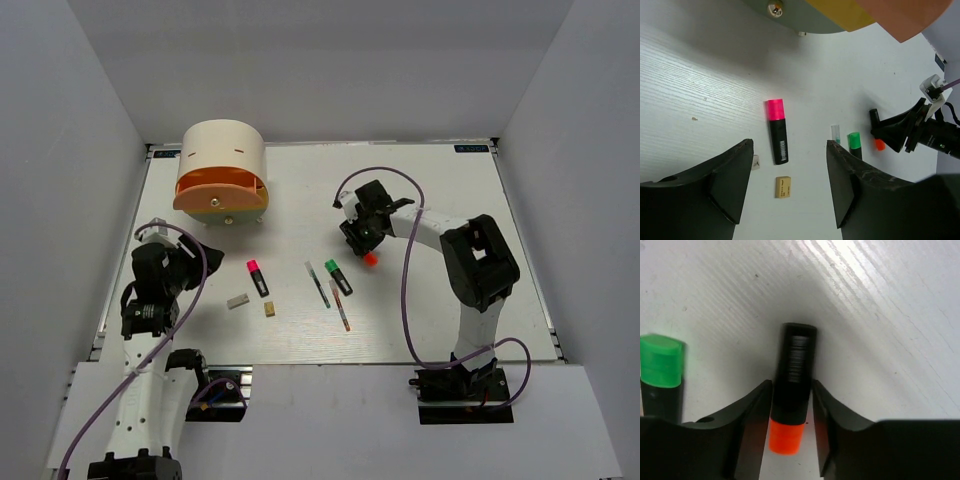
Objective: Sort the stationery into containers
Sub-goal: Pick up the pen from the center of the board.
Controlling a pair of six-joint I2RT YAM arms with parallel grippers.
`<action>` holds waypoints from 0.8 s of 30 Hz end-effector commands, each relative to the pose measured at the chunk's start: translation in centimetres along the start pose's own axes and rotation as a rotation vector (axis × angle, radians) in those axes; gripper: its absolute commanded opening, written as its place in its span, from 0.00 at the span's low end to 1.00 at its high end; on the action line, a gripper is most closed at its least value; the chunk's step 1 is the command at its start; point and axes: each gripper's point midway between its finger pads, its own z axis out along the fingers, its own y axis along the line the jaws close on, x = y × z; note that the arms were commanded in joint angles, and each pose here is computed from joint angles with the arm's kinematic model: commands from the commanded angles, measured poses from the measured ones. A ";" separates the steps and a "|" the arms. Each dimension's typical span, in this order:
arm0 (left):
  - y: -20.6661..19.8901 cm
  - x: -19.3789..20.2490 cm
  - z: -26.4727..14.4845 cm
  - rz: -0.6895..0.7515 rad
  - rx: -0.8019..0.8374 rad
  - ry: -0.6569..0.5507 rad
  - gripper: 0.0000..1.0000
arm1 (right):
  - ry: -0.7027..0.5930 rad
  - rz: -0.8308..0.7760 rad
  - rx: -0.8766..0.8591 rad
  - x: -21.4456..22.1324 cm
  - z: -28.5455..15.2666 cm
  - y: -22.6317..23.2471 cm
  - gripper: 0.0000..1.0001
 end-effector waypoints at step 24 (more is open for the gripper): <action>0.4 5.4 1.3 -0.110 0.120 0.105 0.75 | -0.838 -0.614 -0.413 -27.8 -20.5 11.8 0.00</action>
